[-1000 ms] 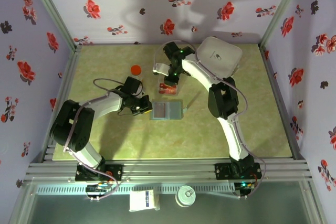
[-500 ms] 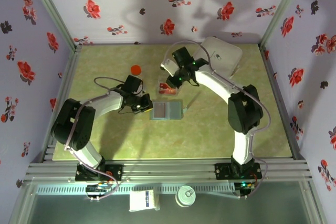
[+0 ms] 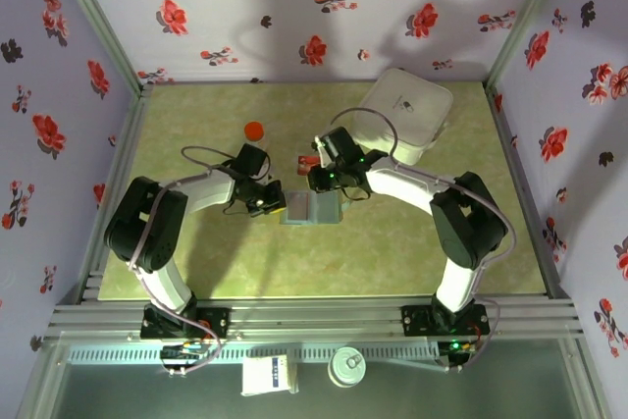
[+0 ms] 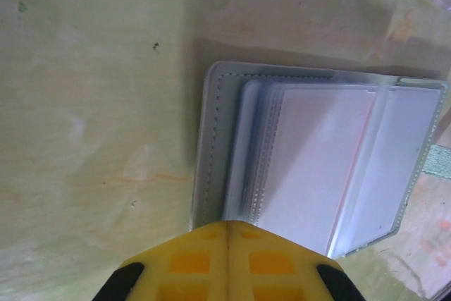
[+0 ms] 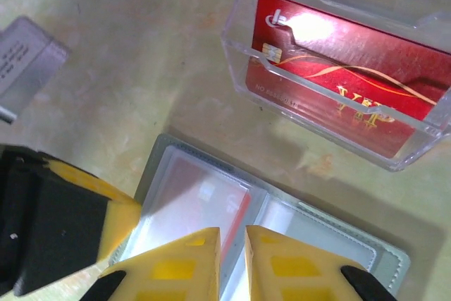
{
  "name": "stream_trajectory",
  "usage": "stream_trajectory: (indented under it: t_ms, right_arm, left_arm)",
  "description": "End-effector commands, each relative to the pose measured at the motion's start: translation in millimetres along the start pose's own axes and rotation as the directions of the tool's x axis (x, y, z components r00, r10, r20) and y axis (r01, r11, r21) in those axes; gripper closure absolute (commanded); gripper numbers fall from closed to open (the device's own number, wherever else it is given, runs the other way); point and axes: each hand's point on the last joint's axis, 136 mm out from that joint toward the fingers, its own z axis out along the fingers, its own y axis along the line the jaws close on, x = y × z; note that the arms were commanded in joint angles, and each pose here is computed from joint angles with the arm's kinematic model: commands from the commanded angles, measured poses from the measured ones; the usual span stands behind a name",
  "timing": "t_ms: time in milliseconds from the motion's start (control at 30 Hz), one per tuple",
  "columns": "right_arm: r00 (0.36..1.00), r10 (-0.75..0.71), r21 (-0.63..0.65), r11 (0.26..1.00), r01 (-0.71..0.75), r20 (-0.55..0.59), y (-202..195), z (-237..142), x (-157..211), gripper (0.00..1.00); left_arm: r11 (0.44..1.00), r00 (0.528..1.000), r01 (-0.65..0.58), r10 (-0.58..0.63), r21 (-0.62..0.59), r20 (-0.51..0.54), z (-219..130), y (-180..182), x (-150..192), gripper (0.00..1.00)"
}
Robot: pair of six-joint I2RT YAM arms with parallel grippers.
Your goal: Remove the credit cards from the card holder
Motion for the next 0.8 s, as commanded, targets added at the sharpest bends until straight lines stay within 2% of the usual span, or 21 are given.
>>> stream_trajectory:
  t_ms: [0, 467, 767]
  right_arm:
    - [0.990, 0.125, -0.043, 0.991, -0.123, 0.062, 15, -7, -12, 0.83]
    - [0.930, 0.357, -0.127, 0.922, -0.366, -0.087, 30, 26, 20, 0.84]
    - [0.910, 0.390, -0.140, 0.902, -0.409, -0.142, 31, 40, 36, 0.72]
  left_arm:
    - [0.999, 1.000, -0.025, 0.025, -0.019, -0.010, 0, 2, -2, 1.00]
    - [1.000, 1.000, -0.010, 0.010, -0.012, -0.007, -1, 4, 2, 1.00]
    - [1.000, 1.000, -0.007, 0.007, -0.009, -0.005, -2, 3, 3, 1.00]
